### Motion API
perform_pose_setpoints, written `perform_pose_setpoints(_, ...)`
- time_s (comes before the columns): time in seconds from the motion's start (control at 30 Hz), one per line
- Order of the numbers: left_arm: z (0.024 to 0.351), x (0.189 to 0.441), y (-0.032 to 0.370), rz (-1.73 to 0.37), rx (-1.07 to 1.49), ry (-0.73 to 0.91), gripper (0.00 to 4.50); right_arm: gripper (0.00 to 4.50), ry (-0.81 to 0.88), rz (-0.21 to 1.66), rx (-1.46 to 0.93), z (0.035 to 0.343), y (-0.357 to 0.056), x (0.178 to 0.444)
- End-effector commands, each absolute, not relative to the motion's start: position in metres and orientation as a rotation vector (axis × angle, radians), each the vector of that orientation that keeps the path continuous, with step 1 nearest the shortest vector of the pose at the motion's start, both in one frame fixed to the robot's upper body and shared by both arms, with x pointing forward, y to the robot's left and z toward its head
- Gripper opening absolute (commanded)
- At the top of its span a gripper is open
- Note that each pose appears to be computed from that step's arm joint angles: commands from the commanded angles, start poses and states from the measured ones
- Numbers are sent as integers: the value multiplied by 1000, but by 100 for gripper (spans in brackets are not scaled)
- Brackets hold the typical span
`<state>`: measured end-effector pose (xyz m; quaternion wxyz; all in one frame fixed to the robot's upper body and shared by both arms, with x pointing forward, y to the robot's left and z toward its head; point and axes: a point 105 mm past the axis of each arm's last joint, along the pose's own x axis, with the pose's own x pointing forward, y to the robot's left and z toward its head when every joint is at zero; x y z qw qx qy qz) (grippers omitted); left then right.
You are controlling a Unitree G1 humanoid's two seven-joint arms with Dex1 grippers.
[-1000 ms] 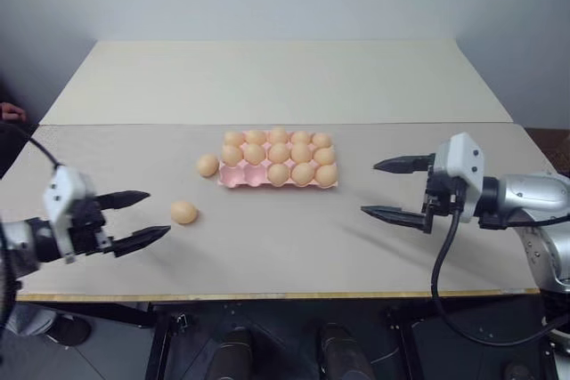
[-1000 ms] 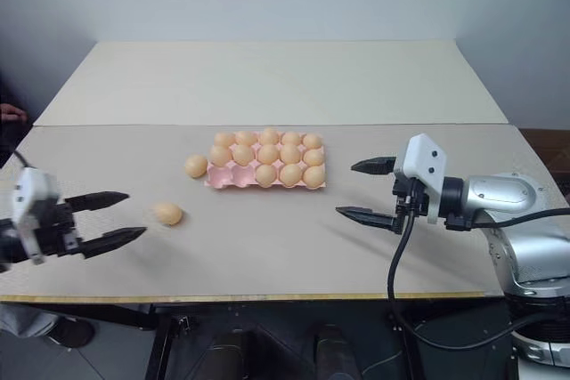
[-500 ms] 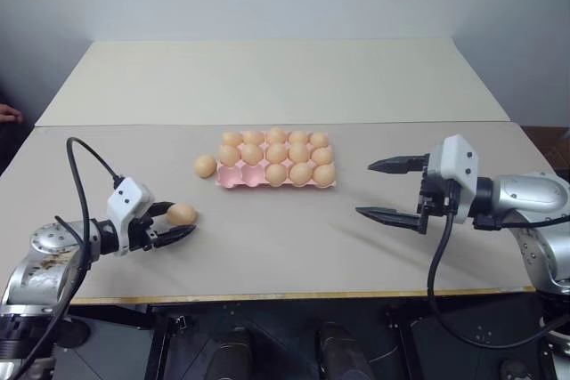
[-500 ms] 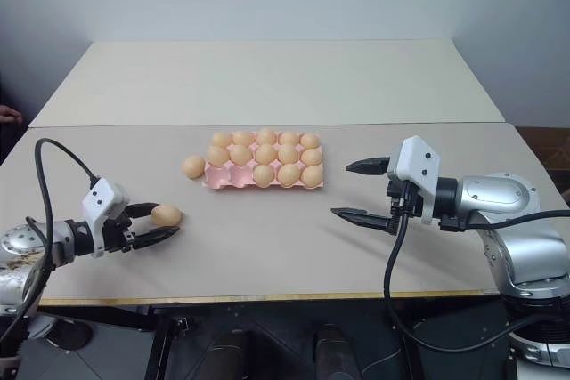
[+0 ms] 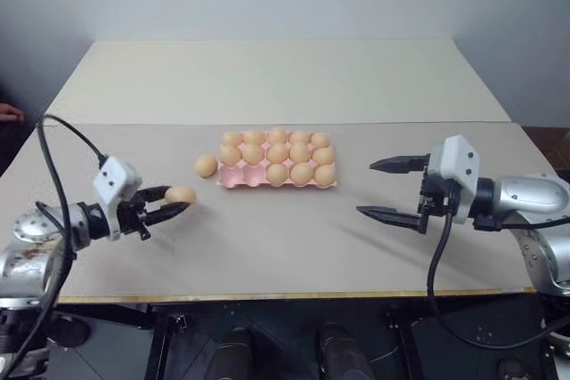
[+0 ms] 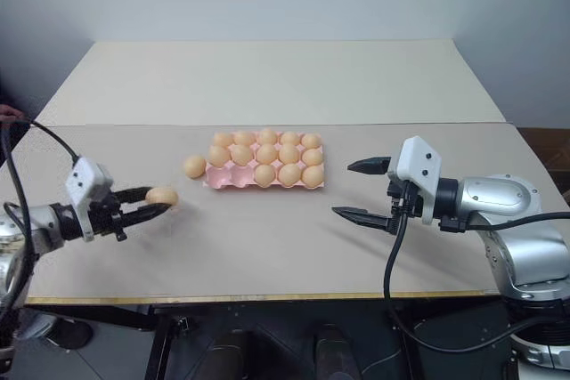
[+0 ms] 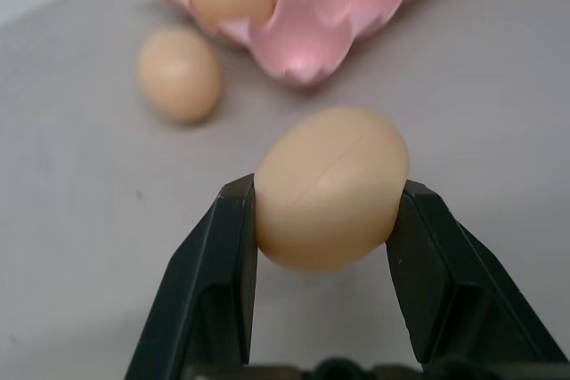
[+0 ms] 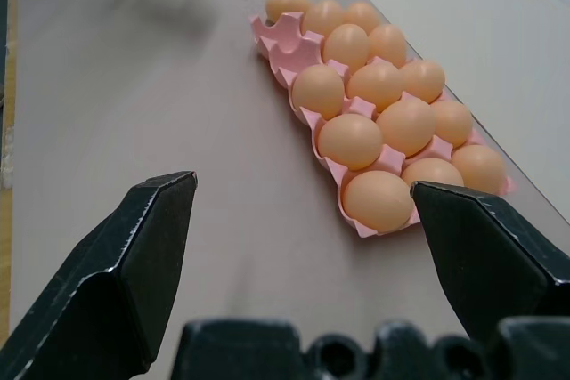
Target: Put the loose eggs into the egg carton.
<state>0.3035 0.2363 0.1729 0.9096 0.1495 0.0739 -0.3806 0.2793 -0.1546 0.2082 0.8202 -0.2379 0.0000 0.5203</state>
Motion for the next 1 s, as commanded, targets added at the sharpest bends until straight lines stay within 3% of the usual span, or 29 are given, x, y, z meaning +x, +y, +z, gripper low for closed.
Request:
perform_pose_setpoints(0.03, 201, 322, 208, -749, 299, -11, 191, 450, -81, 1105, -546, 222, -150, 277)
perform_pose_setpoints(0.27, 190, 358, 153, -793, 231, -68, 191, 450, -98, 1086, -557, 221, -143, 282)
perform_pose_setpoints(0.5, 171, 372, 137, -867, 288, 0, 191, 450, -113, 1073, -565, 223, -139, 287)
perform_pose_setpoints(0.53, 171, 373, 137, -874, 292, 2, 254, 450, -115, 1070, -564, 223, -139, 287)
perform_pose_setpoints(0.73, 180, 366, 137, -927, 277, -20, 437, 450, -120, 1059, -559, 223, -138, 288)
perform_pose_setpoints(1.0, 229, 359, 187, -803, 291, -125, 447, 450, -123, 1049, -552, 226, -142, 290)
